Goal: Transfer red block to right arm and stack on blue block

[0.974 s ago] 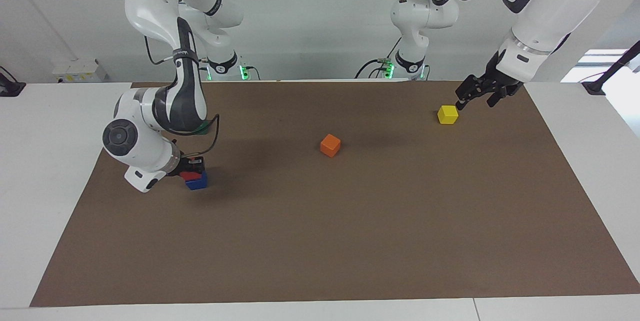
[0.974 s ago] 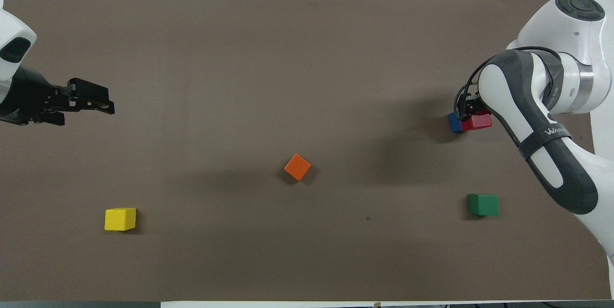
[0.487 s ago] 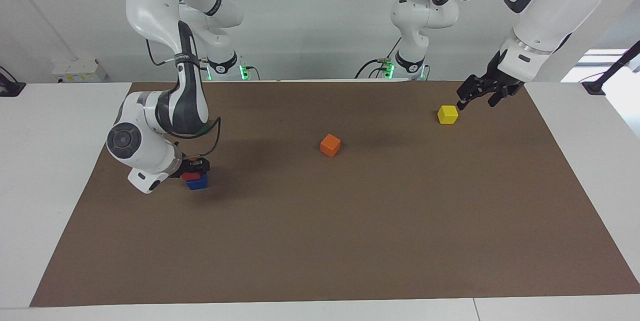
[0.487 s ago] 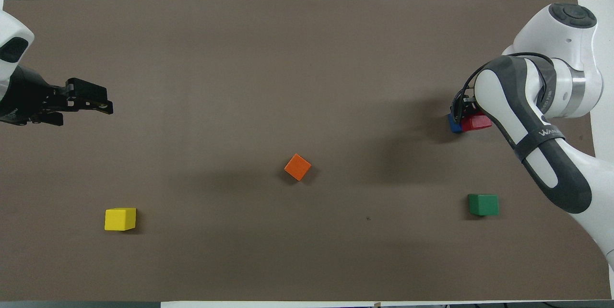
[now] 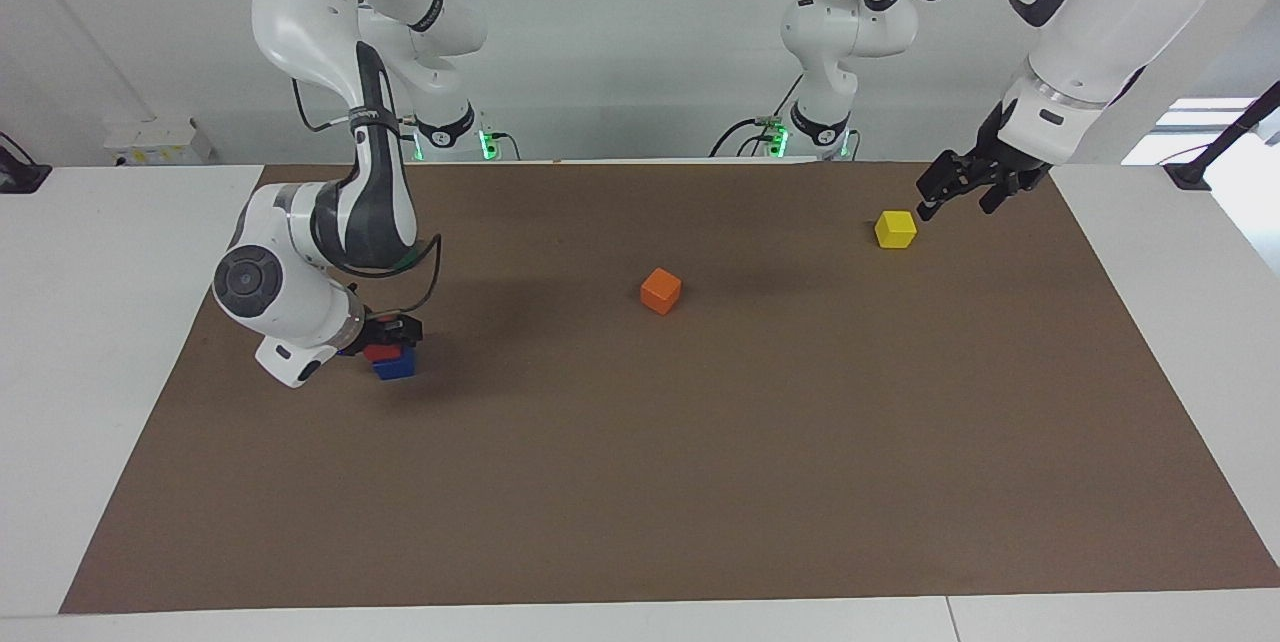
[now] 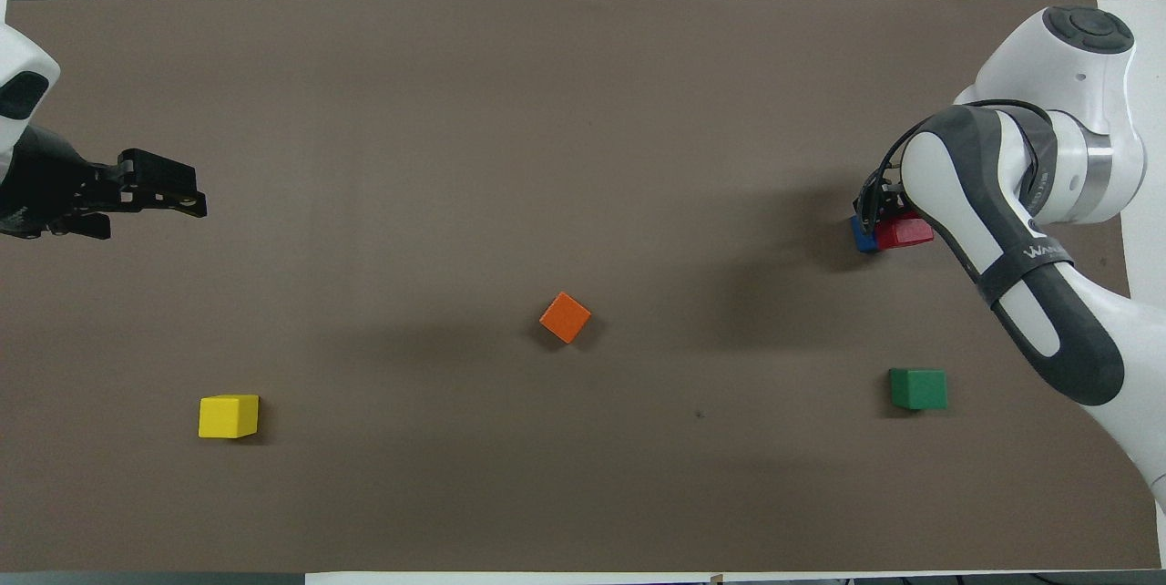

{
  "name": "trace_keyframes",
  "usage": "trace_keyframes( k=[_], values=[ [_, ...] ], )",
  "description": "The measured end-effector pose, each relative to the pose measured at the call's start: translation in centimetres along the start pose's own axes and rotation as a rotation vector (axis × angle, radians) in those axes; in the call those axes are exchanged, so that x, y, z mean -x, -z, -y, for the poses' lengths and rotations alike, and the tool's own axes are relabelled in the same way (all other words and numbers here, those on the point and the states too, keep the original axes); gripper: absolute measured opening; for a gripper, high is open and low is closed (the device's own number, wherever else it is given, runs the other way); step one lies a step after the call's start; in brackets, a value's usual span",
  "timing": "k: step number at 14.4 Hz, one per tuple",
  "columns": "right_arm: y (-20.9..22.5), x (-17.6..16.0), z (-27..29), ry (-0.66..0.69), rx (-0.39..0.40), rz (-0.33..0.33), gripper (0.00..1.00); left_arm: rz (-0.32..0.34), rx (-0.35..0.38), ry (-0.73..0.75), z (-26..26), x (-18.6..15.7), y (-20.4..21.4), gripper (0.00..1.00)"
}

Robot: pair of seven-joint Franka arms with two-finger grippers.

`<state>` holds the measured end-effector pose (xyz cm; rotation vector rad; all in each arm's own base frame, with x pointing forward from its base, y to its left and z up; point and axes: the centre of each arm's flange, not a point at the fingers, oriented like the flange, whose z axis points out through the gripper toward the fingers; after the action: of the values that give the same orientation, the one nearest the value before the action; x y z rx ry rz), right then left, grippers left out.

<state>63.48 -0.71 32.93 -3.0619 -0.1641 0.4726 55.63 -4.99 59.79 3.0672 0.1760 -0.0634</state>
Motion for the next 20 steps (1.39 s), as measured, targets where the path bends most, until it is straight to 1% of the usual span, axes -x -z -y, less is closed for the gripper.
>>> trace_keyframes(
  k=[2, 5, 10, 13, 15, 16, 18, 20],
  values=[
    [0.7, 0.0, 0.0, 0.000, 0.002, -0.013, 1.00, 0.001, -0.030, -0.001, 0.3, 0.0, 0.0, 1.00],
    [3.2, 0.5, 0.1, 0.002, 0.006, -0.058, 1.00, 0.009, -0.040, 0.003, 0.6, 0.1, -0.1, 1.00],
    [10.4, 3.5, 0.6, 0.006, 0.017, -0.178, 1.00, 0.019, -0.043, 0.021, 1.7, 0.0, -0.1, 1.00],
    [15.0, 6.4, 1.1, 0.009, 0.022, -0.240, 1.00, 0.018, -0.042, 0.039, 2.7, -0.1, 0.0, 1.00],
    [18.3, 8.9, 1.5, 0.013, 0.025, -0.282, 1.00, 0.018, -0.043, 0.049, 3.2, -0.2, 0.0, 1.00],
    [19.7, 10.3, 1.8, 0.015, 0.025, -0.293, 1.00, 0.018, -0.042, 0.059, 3.8, -0.3, 0.0, 1.00],
    [22.1, 13.2, 2.1, 0.016, 0.023, -0.296, 1.00, 0.017, -0.041, 0.087, 5.4, -0.5, 0.2, 1.00],
    [23.5, 16.2, 2.4, 0.018, 0.017, -0.261, 1.00, 0.016, -0.040, 0.106, 6.7, -0.6, 0.2, 1.00]
  ],
)
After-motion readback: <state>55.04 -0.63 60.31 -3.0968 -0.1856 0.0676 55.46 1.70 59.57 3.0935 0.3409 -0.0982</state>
